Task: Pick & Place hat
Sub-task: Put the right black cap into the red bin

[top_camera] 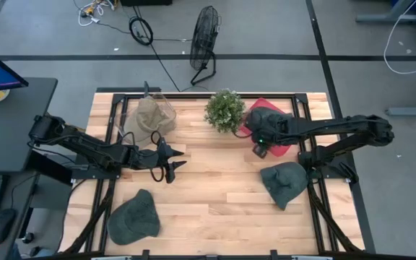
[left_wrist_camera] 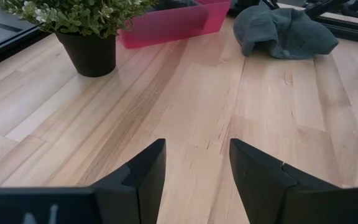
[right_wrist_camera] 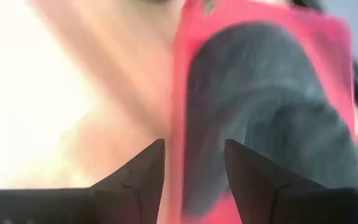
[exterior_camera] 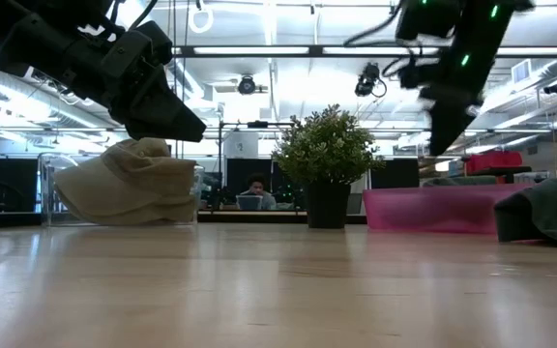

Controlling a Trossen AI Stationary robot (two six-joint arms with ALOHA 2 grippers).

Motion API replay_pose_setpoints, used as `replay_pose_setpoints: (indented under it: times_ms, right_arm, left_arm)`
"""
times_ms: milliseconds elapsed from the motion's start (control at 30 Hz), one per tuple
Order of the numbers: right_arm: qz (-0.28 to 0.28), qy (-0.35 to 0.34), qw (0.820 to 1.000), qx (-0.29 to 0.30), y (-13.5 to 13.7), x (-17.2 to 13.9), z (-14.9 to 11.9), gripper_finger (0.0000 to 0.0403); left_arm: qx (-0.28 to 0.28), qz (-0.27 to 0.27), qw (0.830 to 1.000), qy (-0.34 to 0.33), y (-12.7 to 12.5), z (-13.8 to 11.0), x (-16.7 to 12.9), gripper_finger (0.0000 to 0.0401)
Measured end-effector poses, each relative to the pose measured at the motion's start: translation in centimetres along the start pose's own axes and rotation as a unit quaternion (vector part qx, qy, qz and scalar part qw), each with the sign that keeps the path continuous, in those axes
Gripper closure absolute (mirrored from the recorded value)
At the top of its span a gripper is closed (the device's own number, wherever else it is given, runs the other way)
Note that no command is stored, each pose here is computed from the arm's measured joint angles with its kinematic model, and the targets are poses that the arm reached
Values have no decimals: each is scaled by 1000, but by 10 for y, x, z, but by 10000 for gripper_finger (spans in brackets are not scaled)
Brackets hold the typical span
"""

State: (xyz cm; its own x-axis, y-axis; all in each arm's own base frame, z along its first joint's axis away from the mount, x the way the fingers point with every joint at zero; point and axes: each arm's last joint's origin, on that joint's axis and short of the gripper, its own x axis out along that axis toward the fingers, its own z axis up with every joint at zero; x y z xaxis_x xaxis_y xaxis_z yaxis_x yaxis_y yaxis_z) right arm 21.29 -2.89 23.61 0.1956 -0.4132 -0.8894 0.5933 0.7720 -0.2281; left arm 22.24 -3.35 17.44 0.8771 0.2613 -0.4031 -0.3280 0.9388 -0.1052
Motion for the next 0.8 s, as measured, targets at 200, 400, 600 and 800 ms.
replay_pose_setpoints:
  times_ms: [200,400,600,800]
  right_arm:
    - [94,101,989,-58,18,-39,-16,234]
    - [117,132,975,-133,41,-38,-49,234]
    - [89,164,980,-64,52,-23,-80,231]
    - [56,210,976,28,49,1,-103,215]
  left_arm:
    - [0,0,1000,0,0,0,0,220]
    - [0,0,1000,0,0,0,0,220]
    - [1,1,1000,2,0,0,0,220]
    - [2,1,1000,3,0,-1,0,220]
